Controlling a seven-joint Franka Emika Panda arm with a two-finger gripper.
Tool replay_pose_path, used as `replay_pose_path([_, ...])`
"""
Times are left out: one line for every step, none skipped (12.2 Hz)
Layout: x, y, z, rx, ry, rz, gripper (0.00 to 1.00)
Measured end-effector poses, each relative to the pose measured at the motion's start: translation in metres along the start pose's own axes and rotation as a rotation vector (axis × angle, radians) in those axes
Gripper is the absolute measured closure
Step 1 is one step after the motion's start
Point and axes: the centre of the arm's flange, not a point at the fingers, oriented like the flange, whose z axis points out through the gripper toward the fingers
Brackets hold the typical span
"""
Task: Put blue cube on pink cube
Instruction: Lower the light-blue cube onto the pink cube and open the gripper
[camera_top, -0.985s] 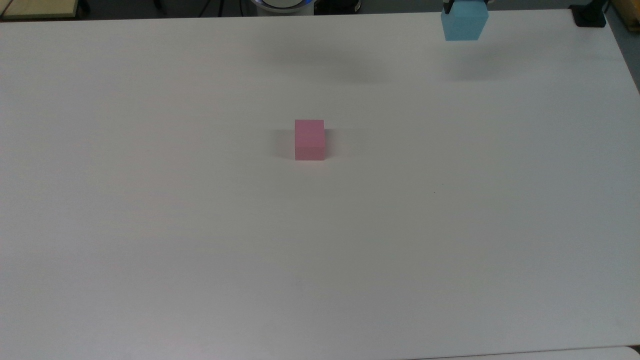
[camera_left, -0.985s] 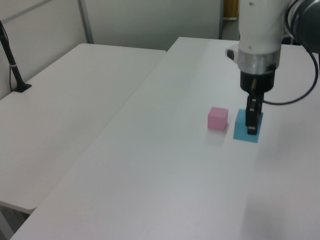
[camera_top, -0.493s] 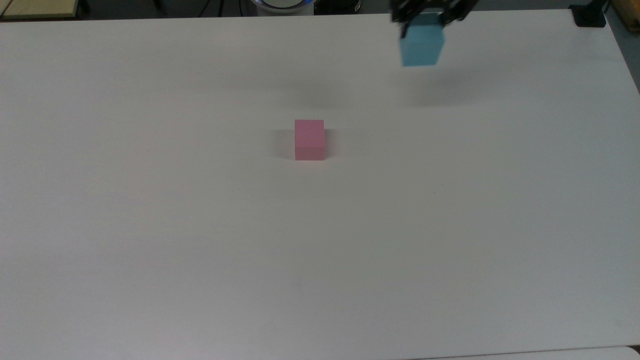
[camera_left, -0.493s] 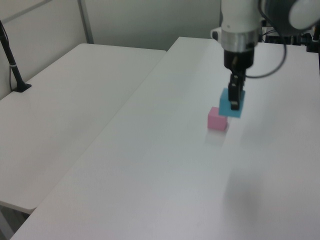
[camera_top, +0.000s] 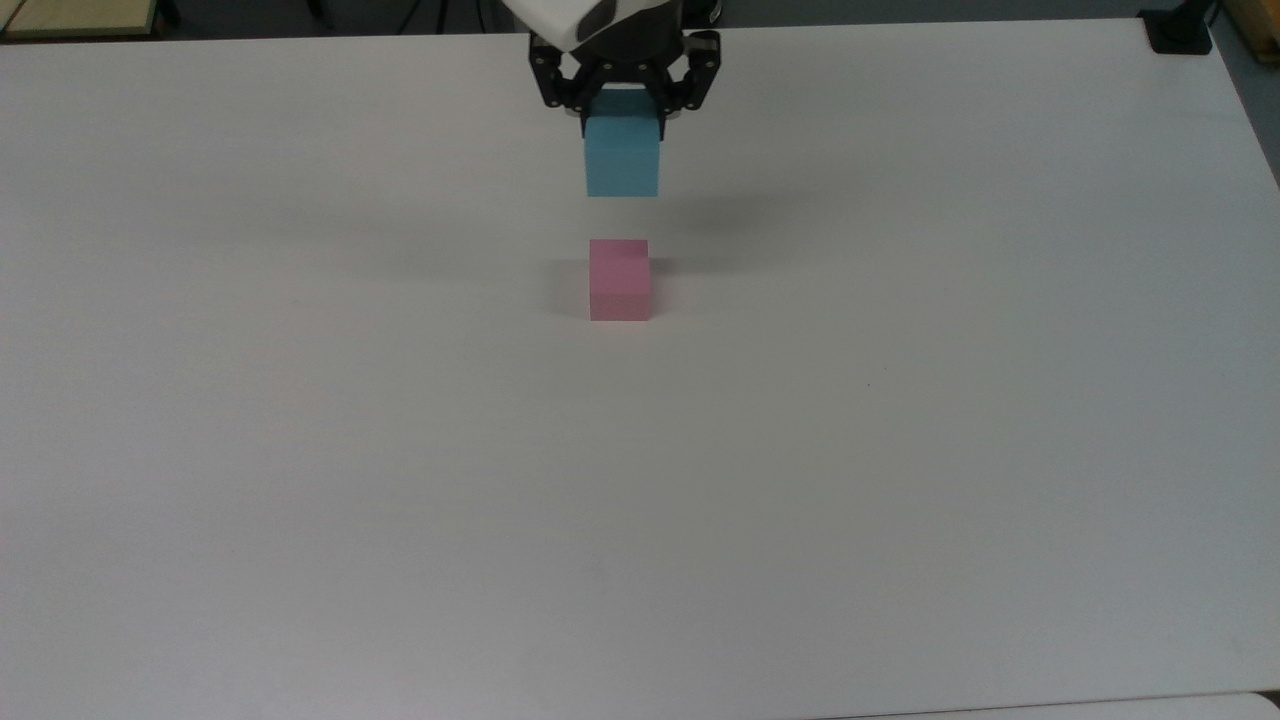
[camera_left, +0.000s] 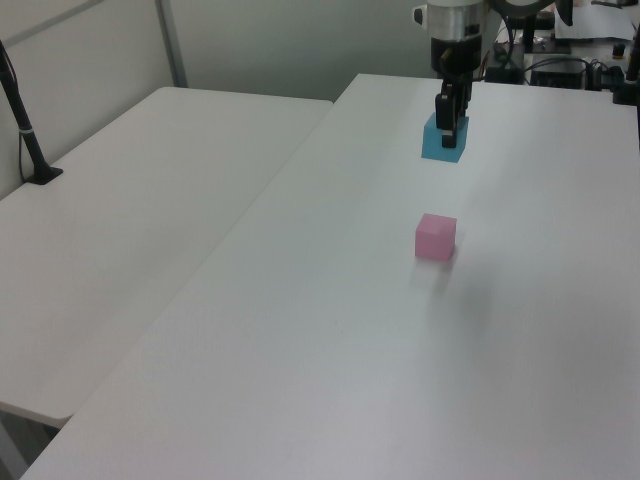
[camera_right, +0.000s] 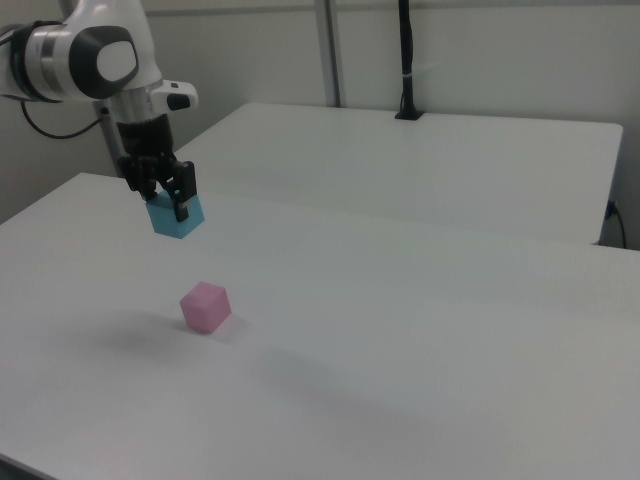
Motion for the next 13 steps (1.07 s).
replay_pose_path([0.001,0.003,0.001,0.0,-0.001,0.004,0.41])
replay_pose_path([0.002,0.002,0.004,-0.002,-0.006,0.002,0.41])
replay_pose_path([0.004,0.0,0.009,-0.004,-0.014,0.0,0.41])
replay_pose_path([0.007,-0.001,0.02,-0.006,-0.018,-0.001,0.41])
replay_pose_path([0.011,-0.003,0.033,-0.007,-0.013,-0.001,0.41])
replay_pose_path([0.015,-0.004,0.051,-0.009,-0.01,-0.002,0.41])
replay_pose_path([0.017,-0.005,0.068,-0.011,-0.015,-0.003,0.41])
replay_pose_path([0.02,-0.006,0.083,-0.014,-0.018,-0.003,0.41])
replay_pose_path([0.021,-0.007,0.097,-0.016,-0.019,-0.004,0.41])
replay_pose_path([0.021,-0.008,0.109,-0.019,-0.017,-0.008,0.41])
replay_pose_path([0.02,-0.01,0.119,-0.021,-0.013,-0.013,0.41])
replay_pose_path([0.019,-0.011,0.126,-0.02,-0.01,-0.017,0.41])
replay_pose_path([0.018,-0.012,0.128,-0.02,-0.007,-0.016,0.41])
